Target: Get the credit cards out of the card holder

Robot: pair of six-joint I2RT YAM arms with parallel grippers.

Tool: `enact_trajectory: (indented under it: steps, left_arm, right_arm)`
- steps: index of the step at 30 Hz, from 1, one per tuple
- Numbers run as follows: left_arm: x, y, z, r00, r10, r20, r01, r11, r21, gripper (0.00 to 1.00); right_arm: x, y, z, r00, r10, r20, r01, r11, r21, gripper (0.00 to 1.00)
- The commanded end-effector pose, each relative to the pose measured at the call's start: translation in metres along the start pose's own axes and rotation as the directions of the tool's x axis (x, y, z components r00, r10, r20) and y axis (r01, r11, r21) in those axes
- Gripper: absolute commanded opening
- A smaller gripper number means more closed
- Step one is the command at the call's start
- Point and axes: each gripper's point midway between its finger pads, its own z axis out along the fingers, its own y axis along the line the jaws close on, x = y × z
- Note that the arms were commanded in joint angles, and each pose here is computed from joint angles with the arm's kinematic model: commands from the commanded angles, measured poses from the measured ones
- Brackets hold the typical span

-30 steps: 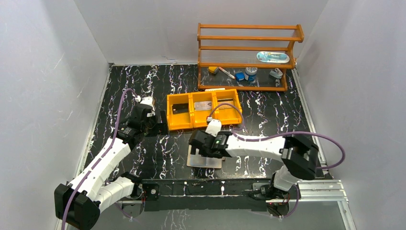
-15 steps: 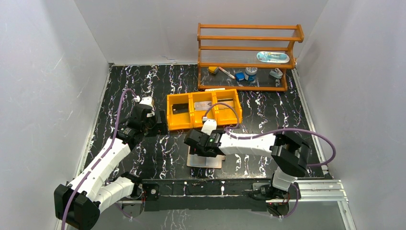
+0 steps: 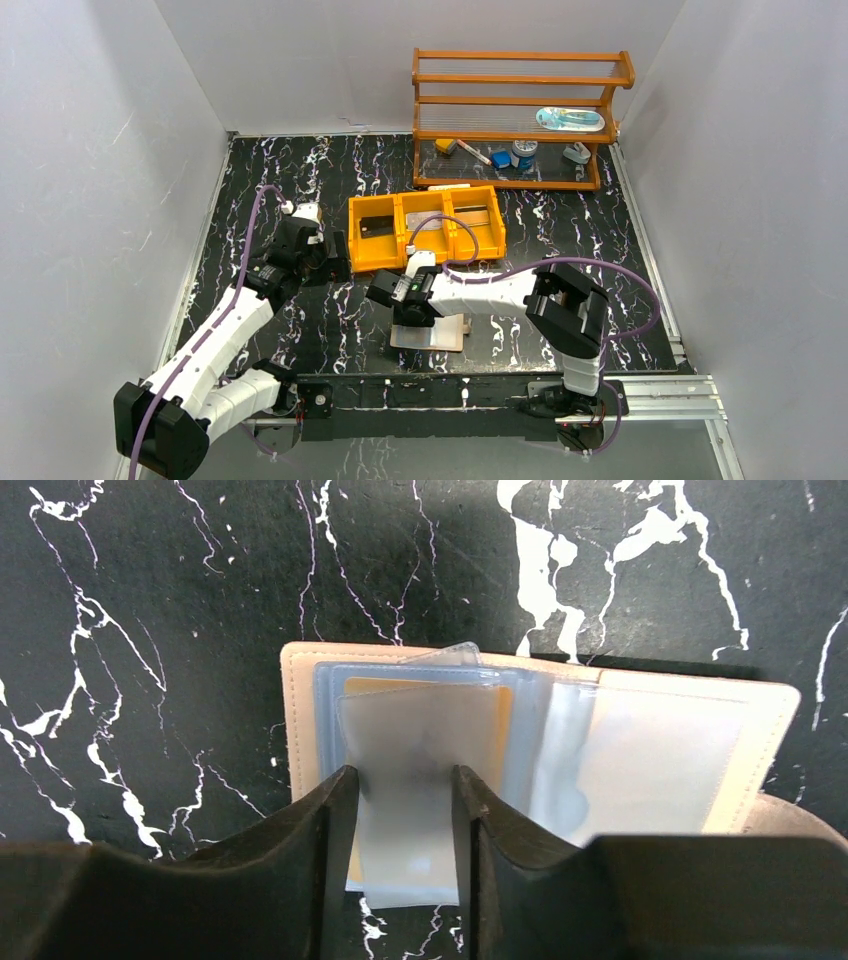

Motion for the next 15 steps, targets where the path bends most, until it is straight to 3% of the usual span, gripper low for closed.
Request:
enact_trajectory:
  steps: [1, 10, 15]
  left_arm:
    - [-0.001, 0.000, -0.001, 1.000, -0.002, -0.003, 0.002, 1.000, 0.002, 0.98]
    - [0.000, 0.000, -0.001, 1.000, -0.001, -0.005, 0.001, 1.000, 0.003, 0.98]
    - [0.001, -0.001, 0.000, 1.000, 0.000, -0.009, 0.000, 1.000, 0.007, 0.98]
  right_arm:
    - [0.009, -0.013, 0.006, 1.000, 0.004, -0.016, -0.004, 0.999, 0.032, 0.45]
    - [0.010, -0.011, 0.007, 1.000, -0.008, -0.018, 0.008, 1.000, 0.007, 0.29]
    - [-0.002, 0.002, -0.005, 1.000, 0.013, 0.003, -0.013, 0.995, -0.097, 0.19]
